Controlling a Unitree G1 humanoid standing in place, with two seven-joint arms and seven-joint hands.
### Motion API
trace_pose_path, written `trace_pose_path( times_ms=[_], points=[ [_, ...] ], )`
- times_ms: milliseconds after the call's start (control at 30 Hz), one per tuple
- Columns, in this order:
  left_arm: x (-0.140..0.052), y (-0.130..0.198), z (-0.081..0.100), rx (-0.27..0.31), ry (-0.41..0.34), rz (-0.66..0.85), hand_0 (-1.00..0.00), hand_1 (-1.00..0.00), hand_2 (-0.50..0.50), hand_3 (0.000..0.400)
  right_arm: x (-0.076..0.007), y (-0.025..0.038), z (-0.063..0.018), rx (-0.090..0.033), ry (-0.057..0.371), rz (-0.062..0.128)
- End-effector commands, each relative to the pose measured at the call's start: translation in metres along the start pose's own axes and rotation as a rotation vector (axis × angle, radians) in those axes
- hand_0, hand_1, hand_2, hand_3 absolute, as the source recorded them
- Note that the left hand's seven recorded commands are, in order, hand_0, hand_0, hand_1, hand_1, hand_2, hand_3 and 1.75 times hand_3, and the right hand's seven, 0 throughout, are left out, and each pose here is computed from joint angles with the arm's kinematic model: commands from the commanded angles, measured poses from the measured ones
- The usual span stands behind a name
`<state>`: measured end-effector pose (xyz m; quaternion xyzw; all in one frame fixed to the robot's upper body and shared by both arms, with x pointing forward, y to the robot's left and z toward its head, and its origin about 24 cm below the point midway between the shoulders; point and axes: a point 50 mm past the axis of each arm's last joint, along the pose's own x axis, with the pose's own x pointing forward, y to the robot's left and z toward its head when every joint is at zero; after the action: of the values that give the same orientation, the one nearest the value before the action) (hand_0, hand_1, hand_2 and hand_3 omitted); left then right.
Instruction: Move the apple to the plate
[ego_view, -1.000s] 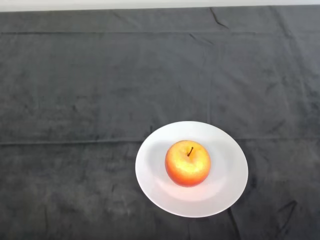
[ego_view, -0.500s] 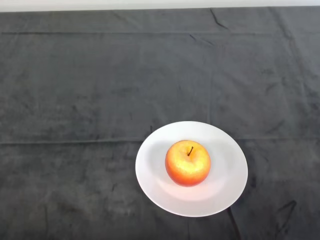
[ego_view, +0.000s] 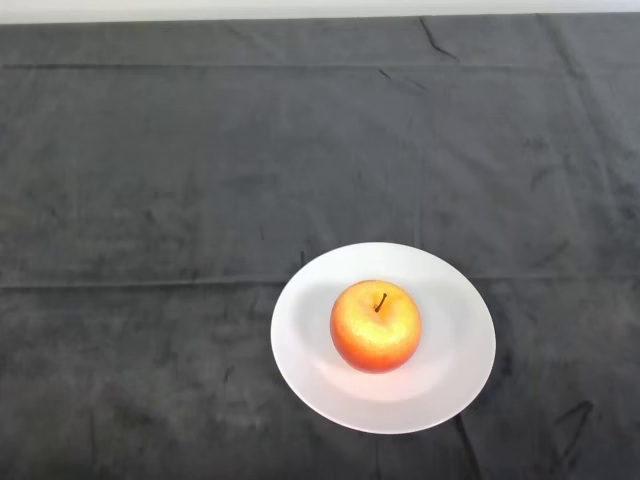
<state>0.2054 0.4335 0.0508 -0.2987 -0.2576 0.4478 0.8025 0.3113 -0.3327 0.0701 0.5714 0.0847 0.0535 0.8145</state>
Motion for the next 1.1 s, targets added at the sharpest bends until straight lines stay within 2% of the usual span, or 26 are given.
trace_pose_path(
  times_ms=[33, 1100],
  points=[
    [0.0110, -0.0049, 0.0117, 0.007, -0.015, -0.021, 0.00, 0.00, 0.00, 0.000, -0.0024, 0.0067, 0.0112, -0.001, -0.038, 0.027],
    [0.0120, -0.0054, 0.0113, -0.003, -0.001, -0.029, 0.00, 0.00, 0.00, 0.000, -0.0024, 0.0067, 0.0112, -0.001, -0.037, 0.027]
  ],
)
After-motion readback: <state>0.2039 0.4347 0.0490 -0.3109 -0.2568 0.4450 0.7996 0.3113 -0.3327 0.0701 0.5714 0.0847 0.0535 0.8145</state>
